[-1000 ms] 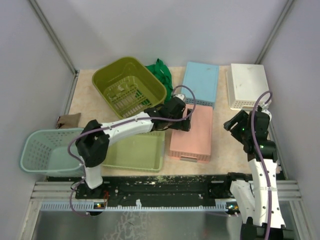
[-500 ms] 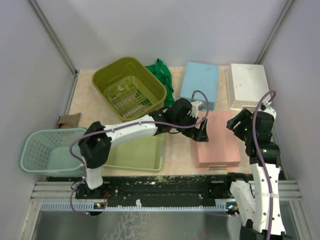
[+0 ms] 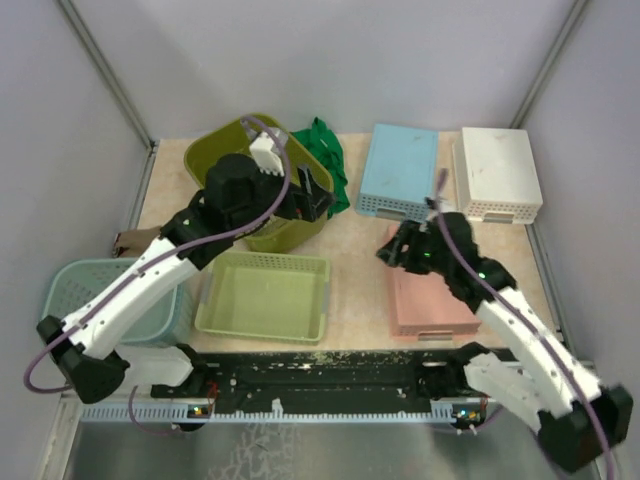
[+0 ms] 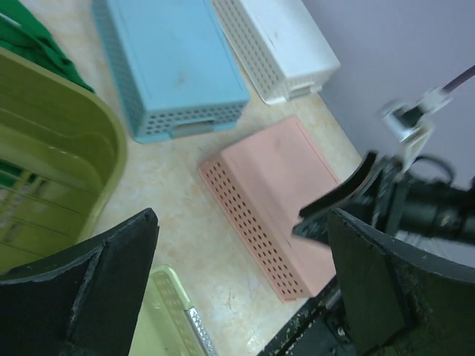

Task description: Turn the large container upside down

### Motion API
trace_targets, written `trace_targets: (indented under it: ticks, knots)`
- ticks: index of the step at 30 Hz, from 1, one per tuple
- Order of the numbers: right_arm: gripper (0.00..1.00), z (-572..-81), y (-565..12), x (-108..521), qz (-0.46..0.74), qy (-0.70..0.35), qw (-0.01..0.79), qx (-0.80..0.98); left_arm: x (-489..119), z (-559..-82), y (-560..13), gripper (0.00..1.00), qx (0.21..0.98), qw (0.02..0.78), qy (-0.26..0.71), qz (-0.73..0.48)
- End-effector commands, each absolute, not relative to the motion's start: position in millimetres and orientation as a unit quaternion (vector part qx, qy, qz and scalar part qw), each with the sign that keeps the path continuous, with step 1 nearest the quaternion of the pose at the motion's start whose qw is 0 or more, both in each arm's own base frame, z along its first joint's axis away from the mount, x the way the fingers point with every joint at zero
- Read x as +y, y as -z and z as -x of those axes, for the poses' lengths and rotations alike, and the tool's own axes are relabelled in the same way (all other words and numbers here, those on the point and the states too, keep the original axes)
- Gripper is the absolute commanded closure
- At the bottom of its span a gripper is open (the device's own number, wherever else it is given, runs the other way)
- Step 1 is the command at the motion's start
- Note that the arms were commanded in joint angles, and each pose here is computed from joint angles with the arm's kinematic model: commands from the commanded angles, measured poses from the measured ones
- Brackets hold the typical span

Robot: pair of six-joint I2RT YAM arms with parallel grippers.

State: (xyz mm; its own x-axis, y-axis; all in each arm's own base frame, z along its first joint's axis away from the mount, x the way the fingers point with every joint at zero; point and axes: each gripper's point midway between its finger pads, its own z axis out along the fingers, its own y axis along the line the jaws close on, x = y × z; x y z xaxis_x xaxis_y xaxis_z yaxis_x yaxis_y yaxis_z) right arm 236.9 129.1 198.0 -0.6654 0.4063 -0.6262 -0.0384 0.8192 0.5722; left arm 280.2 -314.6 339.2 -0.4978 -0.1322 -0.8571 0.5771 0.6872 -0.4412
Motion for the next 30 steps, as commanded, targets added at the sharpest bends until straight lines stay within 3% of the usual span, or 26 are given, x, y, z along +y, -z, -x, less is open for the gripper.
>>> trace_targets:
  ticks: [1,6,13,16,23,30]
  knots:
    - [0.41,-253.4,-189.7,203.3,-0.039,-0.287,0.387,0.876,-273.3,-290.5,-322.9,0.01,0.81,0.497,0.295,-0.096]
    - [0.41,-264.4,-132.3,216.7,-0.087,-0.256,0.328,0.905,-245.2,-297.9,-320.8,0.01,0.818,0.504,0.269,-0.063]
    - [0.39,-252.0,-90.8,96.8,-0.231,-0.013,0.308,0.923,-250.2,-298.5,-311.8,0.01,0.819,0.492,0.286,-0.072]
    - [0.39,-236.3,-93.1,52.2,-0.297,0.037,0.312,0.902,-262.0,-296.9,-304.0,0.01,0.82,0.476,0.305,-0.086]
    - [0.4,-252.0,-137.2,70.4,-0.267,-0.071,0.391,0.878,-278.3,-297.1,-297.1,0.01,0.818,0.46,0.331,-0.102]
    - [0.41,-259.9,-136.2,121.7,-0.188,-0.141,0.374,0.897,-283.5,-296.8,-296.5,0.01,0.817,0.454,0.34,-0.107]
